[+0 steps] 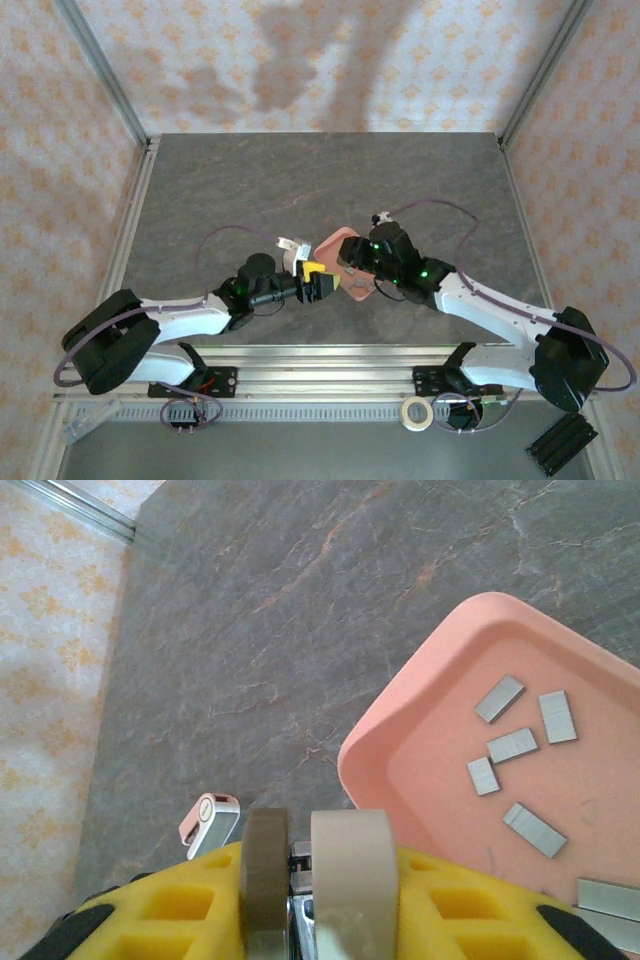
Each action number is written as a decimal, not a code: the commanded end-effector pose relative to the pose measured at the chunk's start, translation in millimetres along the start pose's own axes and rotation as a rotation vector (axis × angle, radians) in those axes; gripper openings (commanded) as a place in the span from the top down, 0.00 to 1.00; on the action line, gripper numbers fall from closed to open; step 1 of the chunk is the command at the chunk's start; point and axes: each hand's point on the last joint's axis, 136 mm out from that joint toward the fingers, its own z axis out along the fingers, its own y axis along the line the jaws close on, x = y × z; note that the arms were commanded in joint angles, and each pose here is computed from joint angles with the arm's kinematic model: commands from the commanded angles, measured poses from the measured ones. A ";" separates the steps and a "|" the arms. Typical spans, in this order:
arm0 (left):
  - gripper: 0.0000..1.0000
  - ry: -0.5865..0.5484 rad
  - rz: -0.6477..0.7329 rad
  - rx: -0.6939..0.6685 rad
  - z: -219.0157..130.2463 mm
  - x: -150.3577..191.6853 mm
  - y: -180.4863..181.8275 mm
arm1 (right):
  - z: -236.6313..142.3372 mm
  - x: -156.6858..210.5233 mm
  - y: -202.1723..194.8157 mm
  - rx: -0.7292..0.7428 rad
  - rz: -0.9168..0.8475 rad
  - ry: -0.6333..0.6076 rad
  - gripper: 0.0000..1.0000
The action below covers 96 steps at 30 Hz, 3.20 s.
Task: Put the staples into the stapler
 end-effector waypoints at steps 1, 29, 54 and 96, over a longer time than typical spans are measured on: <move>0.29 -0.068 0.079 0.071 5.1 -22.0 -23.2 | -3.2 -15.5 20.5 -0.062 0.024 -0.062 0.67; 0.37 -0.209 0.101 -0.074 5.0 -42.0 -3.2 | -12.5 8.7 36.9 -0.217 0.108 0.000 0.66; 0.85 -0.264 0.115 -0.045 -1.3 -57.6 -19.9 | -22.6 -3.0 44.0 -0.207 0.055 -0.032 0.56; 1.00 -0.406 0.478 0.477 -71.5 -84.8 -129.8 | -128.6 18.8 113.1 -0.829 -1.151 -0.112 0.40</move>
